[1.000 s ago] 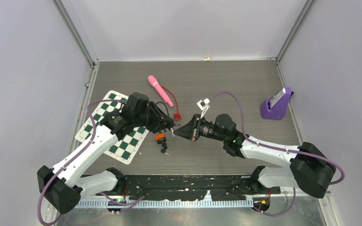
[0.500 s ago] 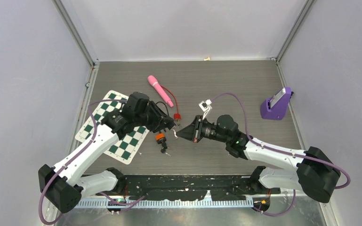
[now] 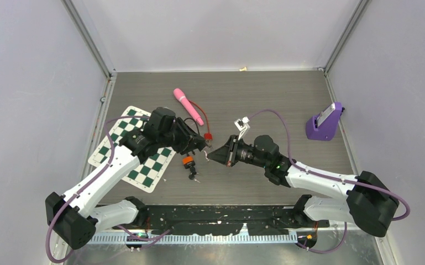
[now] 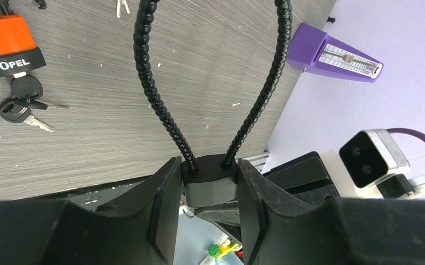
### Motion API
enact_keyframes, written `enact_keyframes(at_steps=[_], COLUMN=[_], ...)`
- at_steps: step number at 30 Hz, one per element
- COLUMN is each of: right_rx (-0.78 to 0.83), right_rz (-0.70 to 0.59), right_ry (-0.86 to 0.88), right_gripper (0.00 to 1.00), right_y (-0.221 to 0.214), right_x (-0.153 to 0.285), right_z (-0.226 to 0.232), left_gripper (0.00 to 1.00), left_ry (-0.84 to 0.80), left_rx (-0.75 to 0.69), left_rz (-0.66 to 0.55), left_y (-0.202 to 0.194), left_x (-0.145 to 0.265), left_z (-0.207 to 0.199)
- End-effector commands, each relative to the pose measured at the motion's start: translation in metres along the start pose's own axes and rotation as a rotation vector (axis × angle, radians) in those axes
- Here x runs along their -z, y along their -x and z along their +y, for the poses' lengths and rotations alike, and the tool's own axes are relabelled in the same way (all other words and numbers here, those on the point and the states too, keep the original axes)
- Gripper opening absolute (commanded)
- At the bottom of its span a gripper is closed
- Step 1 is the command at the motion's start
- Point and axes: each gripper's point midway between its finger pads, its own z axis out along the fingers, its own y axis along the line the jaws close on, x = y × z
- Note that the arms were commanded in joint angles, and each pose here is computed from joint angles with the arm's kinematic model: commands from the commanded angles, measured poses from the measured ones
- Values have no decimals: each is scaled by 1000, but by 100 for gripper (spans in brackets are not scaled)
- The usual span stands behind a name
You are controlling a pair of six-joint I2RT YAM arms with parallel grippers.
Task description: Unlock with the key
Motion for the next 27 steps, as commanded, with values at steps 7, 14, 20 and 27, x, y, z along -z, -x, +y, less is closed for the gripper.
enact_keyframes(at_steps=[7,14,20,27], right_rx=[-10,-7,-3,1], right_rz=[-64,-90,-100,-93], right_ry=[48,28,35,52], right_gripper=[5,5,5,5], right_y=[11,17,19,20], right_x=[0,5,8,7], right_z=[8,5,7,11], left_gripper=[0,0,0,0], left_ry=[-85,-102,-96,-95], left_rx=[-36,-56,-70,-72], left_rz=[9,16,21,24], left_y=[0,-1,-3,-3], left_x=[3,3,0,-1], left_z=[-16,-18,-15,-14])
